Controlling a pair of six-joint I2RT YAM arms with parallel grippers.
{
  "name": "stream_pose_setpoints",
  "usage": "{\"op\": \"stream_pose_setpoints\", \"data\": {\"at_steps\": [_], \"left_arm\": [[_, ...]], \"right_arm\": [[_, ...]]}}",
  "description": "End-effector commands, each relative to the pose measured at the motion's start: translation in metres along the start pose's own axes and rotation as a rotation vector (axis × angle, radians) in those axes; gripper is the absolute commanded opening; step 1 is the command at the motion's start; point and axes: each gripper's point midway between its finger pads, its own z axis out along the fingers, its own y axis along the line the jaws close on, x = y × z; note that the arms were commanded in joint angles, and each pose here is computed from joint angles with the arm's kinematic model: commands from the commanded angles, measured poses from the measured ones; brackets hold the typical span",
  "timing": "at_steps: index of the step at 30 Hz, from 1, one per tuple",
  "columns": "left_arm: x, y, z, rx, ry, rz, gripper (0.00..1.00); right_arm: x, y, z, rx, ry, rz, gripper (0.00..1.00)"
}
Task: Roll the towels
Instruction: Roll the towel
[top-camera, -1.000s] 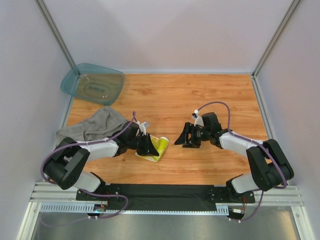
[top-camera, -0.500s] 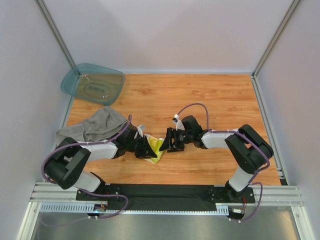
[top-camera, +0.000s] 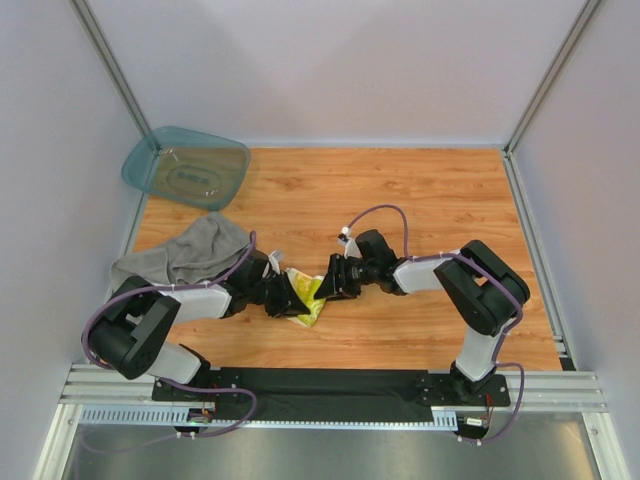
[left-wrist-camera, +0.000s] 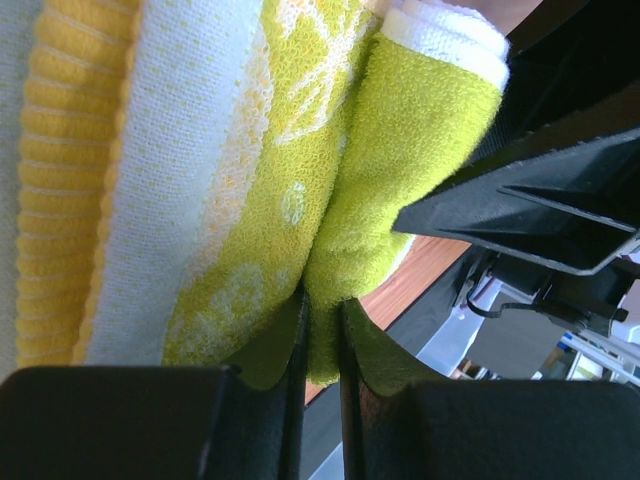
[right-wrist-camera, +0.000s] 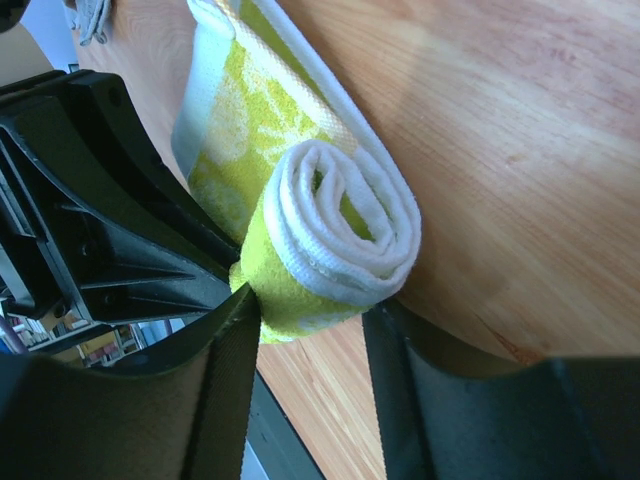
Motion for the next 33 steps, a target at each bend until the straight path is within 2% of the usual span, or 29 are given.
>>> {"op": "stream_pose_setpoints", "data": {"at_steps": [1, 3, 5, 6, 9, 10, 14, 15, 23, 27, 33], "left_arm": [[0.01, 0.029, -0.001, -0.094, 0.013, -0.047, 0.0], [0.011, 0.03, -0.001, -0.095, 0.016, -0.043, 0.0], [0.011, 0.032, -0.002, -0.107, 0.015, -0.031, 0.1], [0.011, 0.033, -0.003, -0.113, 0.014, -0.022, 0.2], [0.008, 0.038, -0.008, -0.157, -0.004, 0.008, 0.34], [0.007, 0.041, -0.01, -0.18, -0.009, 0.011, 0.42], [0.001, 0.037, -0.022, -0.214, -0.045, 0.088, 0.55], [0.003, 0.041, -0.027, -0.244, -0.04, 0.117, 0.64], [-0.024, 0.004, -0.071, -0.438, -0.26, 0.476, 0.65], [-0.022, -0.02, -0.079, -0.429, -0.329, 0.647, 0.64], [-0.002, -0.051, -0.066, -0.37, -0.334, 0.823, 0.64]], "right_arm": [[-0.008, -0.007, 0.009, 0.026, -0.036, -0.009, 0.39], [-0.009, -0.007, 0.009, 0.028, -0.041, -0.007, 0.3], [-0.01, -0.008, 0.008, 0.037, -0.051, -0.006, 0.25], [-0.011, -0.011, 0.007, 0.058, -0.058, 0.004, 0.21], [-0.01, -0.019, 0.005, 0.112, -0.058, 0.027, 0.16], [-0.012, -0.022, 0.004, 0.136, -0.074, 0.024, 0.15], [-0.012, -0.026, -0.001, 0.186, -0.078, 0.026, 0.13], [-0.008, -0.029, -0.003, 0.209, -0.065, 0.03, 0.13], [0.0, -0.03, -0.006, 0.316, -0.018, 0.001, 0.13], [0.001, -0.024, -0.008, 0.372, 0.006, -0.018, 0.14], [0.006, -0.022, -0.009, 0.459, 0.053, -0.027, 0.14]]}}
